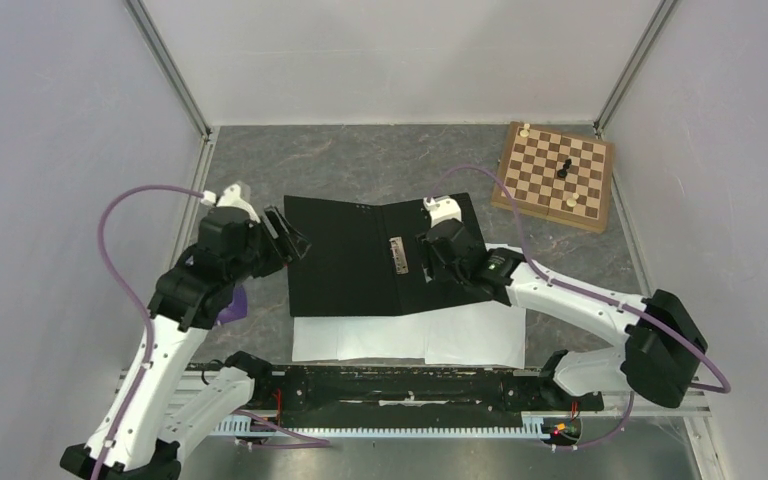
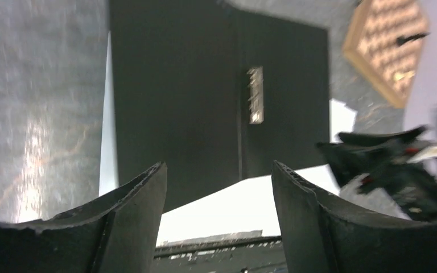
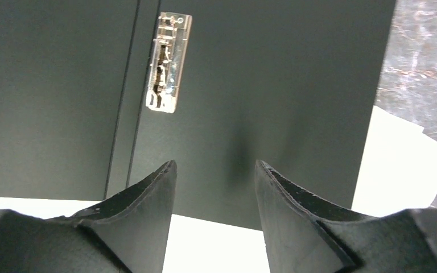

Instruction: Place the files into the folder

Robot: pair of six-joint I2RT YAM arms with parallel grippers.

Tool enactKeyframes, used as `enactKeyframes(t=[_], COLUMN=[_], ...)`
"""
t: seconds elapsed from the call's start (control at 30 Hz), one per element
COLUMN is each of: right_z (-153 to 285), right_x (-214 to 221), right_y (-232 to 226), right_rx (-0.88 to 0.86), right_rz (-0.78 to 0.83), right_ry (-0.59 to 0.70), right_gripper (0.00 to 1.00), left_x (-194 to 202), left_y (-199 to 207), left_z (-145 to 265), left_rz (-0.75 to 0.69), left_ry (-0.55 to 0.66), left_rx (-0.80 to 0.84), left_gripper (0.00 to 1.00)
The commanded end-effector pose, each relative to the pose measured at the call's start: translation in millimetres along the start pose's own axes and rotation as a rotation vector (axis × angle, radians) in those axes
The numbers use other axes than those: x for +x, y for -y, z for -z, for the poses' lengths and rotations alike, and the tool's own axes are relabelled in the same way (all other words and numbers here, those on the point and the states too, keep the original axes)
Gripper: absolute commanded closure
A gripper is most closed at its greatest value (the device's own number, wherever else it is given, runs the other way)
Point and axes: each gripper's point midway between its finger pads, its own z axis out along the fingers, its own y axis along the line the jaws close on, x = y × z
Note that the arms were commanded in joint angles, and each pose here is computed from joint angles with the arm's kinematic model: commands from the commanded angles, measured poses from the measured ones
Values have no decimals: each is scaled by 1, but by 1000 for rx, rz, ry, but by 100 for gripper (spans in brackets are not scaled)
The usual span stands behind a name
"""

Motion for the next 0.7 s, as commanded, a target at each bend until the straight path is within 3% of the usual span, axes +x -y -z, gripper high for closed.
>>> enactKeyframes(t=[0.0, 0.07, 0.27, 0.37, 0.53, 0.67], right_z=[-10, -18, -41, -54, -72, -84], right_x=[-24, -24, -21, -17, -6, -1], right_y=[-32, -41, -62, -67, -73, -77], right_rx=[-118, -144, -184, -184, -177, -166], right_rz=[-16, -10, 5, 15, 35, 48], right_ry=[49, 34, -10, -40, -85, -113], right_gripper=[46, 48, 54, 58, 67, 71], left_x=[-40, -31, 26, 60, 107, 123], left_y=[28, 38, 44, 45, 21, -10], left_z=[14, -6, -74, -98, -129, -140], left_rz=[-82, -55, -21, -50, -26, 10], left_ry=[91, 40, -92, -133, -190, -168], left_rx=[58, 94, 90, 52, -58, -150], left_gripper=[33, 46, 72, 78, 96, 98])
